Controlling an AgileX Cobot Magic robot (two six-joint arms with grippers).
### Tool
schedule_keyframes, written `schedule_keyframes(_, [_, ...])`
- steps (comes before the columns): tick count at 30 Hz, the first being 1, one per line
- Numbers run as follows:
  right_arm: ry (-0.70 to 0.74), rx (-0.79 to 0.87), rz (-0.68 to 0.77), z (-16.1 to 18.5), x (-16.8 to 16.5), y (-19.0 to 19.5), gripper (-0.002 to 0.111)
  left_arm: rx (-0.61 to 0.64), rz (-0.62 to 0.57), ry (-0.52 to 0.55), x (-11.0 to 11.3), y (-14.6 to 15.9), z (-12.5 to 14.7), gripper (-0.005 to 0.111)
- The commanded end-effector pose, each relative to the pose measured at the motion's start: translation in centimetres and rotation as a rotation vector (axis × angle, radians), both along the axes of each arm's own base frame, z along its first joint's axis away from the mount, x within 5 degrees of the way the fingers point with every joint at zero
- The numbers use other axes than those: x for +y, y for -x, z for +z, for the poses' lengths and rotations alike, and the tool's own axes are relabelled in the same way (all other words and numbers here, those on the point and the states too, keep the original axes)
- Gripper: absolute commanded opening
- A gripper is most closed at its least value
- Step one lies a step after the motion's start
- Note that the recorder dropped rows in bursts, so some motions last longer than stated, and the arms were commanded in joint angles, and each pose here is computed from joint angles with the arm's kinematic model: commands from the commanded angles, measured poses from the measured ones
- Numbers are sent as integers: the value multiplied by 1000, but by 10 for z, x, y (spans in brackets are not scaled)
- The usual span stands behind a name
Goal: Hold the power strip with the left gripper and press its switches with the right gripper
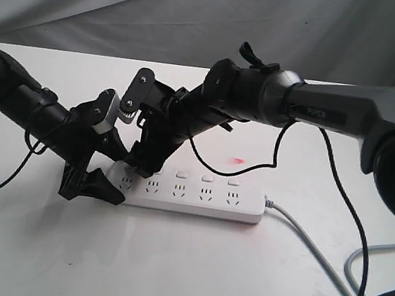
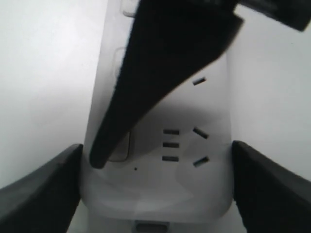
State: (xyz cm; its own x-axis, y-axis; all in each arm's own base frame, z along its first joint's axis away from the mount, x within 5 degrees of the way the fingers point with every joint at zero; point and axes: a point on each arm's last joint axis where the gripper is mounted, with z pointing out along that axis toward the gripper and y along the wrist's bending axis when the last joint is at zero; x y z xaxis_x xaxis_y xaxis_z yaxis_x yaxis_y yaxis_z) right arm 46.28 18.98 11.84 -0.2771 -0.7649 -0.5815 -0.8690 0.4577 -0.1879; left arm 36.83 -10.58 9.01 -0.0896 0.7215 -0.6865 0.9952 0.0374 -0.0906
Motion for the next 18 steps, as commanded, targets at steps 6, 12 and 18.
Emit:
schedule_keyframes(6, [164,27,104,-29,-2,8,73,-9,5,-11,-1,0,-2,39])
schedule_keyframes(12, [182,19,134,-30,5,11,73,-9,5,-11,-1,0,-2,39])
schedule_keyframes(18, [189,19,133,-30,5,11,73,-9,5,-11,-1,0,-2,39])
